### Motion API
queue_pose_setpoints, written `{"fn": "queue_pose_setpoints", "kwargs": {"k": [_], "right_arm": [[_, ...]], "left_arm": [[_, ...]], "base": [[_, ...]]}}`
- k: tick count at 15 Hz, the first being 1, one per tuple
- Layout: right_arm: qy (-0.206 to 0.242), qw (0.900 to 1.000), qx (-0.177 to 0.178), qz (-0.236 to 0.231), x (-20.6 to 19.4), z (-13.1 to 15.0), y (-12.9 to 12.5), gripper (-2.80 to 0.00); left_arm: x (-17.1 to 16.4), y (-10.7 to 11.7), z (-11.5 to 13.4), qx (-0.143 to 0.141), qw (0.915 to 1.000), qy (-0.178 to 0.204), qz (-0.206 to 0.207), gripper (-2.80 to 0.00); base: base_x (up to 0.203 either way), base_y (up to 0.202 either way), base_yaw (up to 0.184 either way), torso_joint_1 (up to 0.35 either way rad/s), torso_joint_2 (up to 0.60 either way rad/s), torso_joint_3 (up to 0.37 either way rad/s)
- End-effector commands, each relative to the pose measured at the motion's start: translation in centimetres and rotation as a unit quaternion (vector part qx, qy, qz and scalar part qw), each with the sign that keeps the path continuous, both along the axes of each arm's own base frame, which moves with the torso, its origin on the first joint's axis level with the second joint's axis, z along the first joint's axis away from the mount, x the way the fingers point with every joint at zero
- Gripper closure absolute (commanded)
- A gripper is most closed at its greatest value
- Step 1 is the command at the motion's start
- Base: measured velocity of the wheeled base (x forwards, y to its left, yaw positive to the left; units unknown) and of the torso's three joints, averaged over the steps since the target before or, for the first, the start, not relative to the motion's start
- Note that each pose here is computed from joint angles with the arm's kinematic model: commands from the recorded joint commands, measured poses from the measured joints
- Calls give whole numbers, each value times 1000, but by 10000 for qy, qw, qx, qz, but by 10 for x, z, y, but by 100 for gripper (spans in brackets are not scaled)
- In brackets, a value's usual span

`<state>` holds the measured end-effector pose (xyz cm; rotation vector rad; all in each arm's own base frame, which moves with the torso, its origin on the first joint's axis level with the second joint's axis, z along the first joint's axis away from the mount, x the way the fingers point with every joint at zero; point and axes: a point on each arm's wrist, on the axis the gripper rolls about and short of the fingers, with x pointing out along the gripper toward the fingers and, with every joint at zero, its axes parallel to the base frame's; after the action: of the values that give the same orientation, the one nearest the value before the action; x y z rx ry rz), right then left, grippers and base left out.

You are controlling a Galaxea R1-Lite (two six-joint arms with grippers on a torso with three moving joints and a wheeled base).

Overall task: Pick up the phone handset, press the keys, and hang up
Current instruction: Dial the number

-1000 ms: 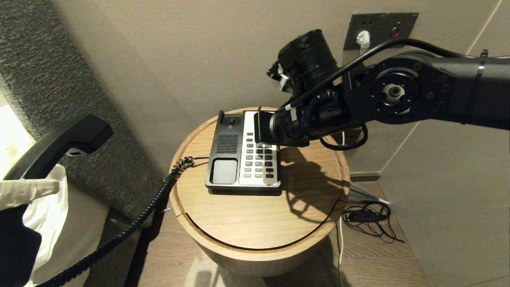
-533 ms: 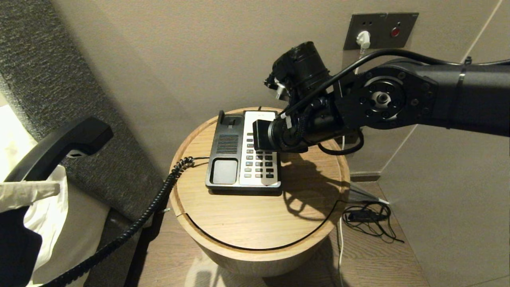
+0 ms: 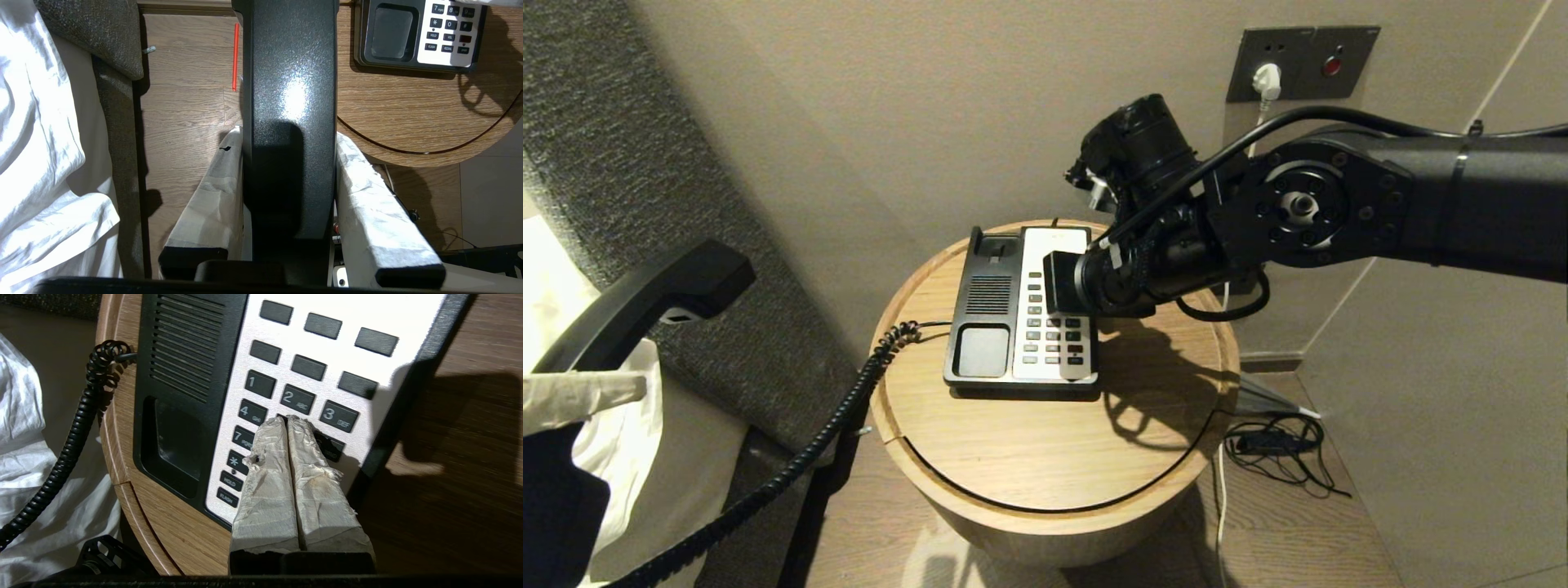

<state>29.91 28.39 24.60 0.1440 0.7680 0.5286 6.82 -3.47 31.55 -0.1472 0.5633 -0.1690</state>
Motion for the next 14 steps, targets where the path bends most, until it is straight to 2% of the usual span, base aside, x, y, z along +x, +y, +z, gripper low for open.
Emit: {"fn": "queue_pose_setpoints", "kwargs": {"k": [1,4,9,14], "right_arm": [[65,10000,-57,-14,2,-5,1,0],[64,10000,-56,-14,1,-4,0,0],[-67,9999,103,-18,-14,22,-12,0],[162,9998,91,-117,-23,27,-19,0]], "left_arm": [[0,0,-1,16,10000,31,13,0],[-1,0,-1,12,10000,25,13,0],[0,0,-1,16,10000,40,7,0],[1,0,-2,8,10000,19,13,0]], "base": [[0,0,0,0,0,0],[0,0,0,0,0,0],[0,0,0,0,0,0],[0,0,0,0,0,0]]}}
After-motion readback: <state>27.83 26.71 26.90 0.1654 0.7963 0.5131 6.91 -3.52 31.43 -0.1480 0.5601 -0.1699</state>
